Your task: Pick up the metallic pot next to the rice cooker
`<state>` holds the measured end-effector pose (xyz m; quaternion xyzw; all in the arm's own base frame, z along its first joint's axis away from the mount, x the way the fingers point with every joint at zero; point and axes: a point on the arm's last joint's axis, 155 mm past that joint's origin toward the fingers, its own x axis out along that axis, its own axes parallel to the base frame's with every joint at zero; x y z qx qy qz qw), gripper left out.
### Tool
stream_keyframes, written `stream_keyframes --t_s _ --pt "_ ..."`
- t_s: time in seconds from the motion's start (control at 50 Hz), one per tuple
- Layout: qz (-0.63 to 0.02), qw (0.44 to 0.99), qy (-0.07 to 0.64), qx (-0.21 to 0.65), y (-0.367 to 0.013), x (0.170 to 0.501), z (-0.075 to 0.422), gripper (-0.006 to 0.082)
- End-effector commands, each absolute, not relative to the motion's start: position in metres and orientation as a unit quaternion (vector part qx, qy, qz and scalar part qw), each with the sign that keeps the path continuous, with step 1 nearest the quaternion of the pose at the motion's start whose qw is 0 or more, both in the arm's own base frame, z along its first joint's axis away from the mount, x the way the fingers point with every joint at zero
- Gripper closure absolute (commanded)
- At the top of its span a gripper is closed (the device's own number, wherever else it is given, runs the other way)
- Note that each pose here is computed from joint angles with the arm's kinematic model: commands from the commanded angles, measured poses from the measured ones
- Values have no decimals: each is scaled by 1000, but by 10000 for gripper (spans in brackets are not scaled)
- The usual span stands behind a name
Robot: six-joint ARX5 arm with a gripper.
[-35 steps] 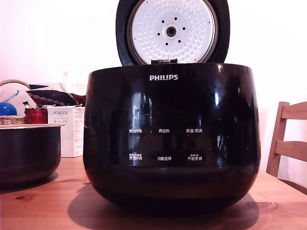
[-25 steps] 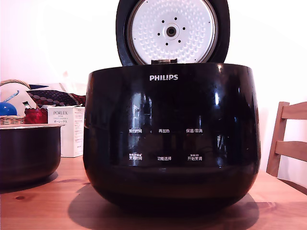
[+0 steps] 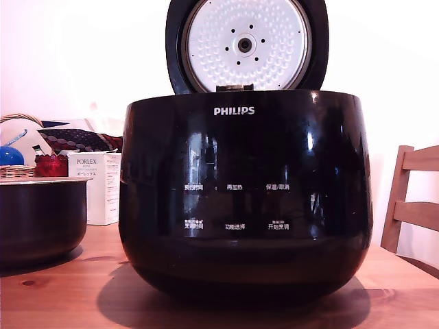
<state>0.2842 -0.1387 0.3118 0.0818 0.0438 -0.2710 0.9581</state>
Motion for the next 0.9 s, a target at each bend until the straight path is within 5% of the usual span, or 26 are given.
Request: stream_keyframes --t_s 0.0,0.34,0.64,0.88 --pt "-287 953 43 92 -142 276 326 788" --pt "-329 915 164 165 -135 232 314 788" --pt "-368 836 336 230 -122 199 250 773" --pt "-356 779 450 253 -109 204 202 449"
